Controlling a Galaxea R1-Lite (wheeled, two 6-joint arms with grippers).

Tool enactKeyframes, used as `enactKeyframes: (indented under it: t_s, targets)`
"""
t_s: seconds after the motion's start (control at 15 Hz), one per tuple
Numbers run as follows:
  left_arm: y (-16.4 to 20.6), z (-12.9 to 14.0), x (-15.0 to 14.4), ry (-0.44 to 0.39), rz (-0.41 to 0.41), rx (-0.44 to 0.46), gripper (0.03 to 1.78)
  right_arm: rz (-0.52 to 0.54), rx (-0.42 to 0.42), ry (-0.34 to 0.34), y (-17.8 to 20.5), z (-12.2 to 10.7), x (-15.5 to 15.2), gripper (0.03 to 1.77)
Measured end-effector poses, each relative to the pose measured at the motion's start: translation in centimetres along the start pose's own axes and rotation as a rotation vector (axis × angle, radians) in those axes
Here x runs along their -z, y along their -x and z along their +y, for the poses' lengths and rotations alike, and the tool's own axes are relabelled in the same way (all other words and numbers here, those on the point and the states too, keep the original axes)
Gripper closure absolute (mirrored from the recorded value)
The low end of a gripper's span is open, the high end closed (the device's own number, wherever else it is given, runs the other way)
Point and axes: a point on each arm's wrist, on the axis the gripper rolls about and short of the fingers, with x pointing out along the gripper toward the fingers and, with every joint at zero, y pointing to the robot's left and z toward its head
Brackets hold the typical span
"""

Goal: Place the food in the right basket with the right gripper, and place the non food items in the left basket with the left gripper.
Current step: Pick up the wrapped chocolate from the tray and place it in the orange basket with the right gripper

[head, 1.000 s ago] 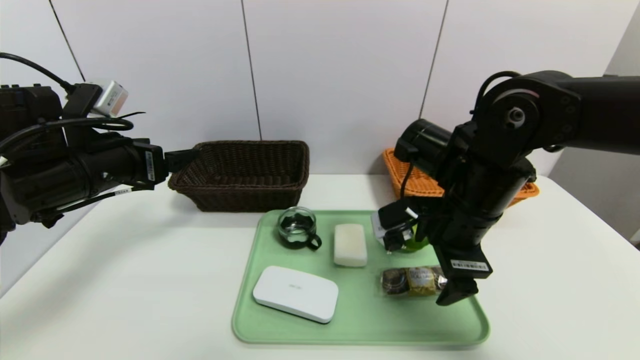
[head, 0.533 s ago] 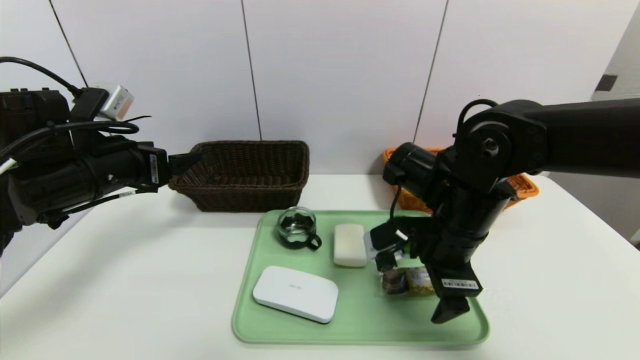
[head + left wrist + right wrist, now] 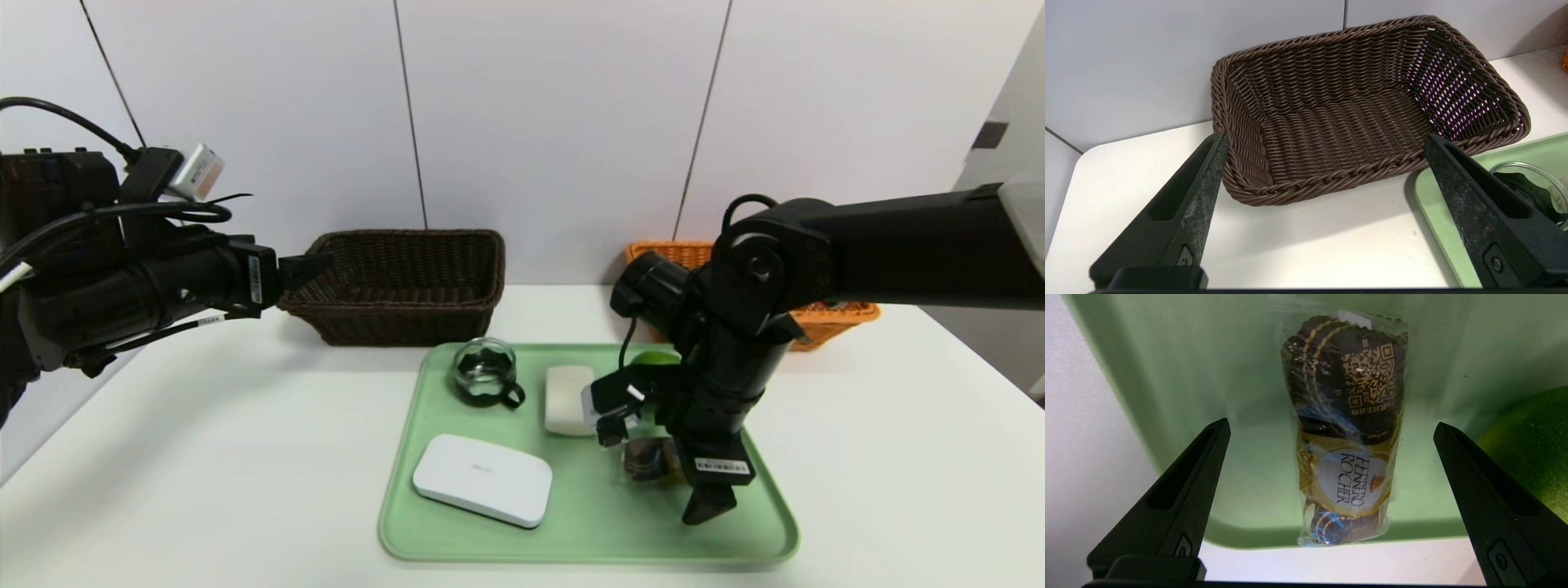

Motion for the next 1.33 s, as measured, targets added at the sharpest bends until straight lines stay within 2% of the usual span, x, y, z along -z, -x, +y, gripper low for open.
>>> enactKeyframes:
  t_s: [0.67, 0.87, 1.2, 1.27, 1.33]
  targets:
    - [-0.4, -0.1, -0.1, -0.003, -0.024, 0.003, 0.12, -0.012, 0.006, -0.046, -1.7, -1.1, -0.1, 0.09]
    - [-0.4, 0.0, -0.1, -0.004, -0.025, 0.002, 0.12, -0.009, 0.005, -0.043, -1.7, -1.2, 0.0, 0.58]
    - [-0.5, -0.1, 0.0, -0.003, -0.021, 0.002, 0.12, -0.012, 0.002, -0.033, -1.8, -1.0, -0.3, 1.15]
    - [-0.5, -0.1, 0.0, -0.003, -0.021, 0.002, 0.12, -0.015, 0.003, -0.029, -1.7, -0.9, -0.4, 1.52]
    - [-0.6, 0.0, 0.1, -0.003, -0.019, 0.003, 0.12, -0.02, 0.004, -0.025, -1.6, -0.8, -0.5, 1.54]
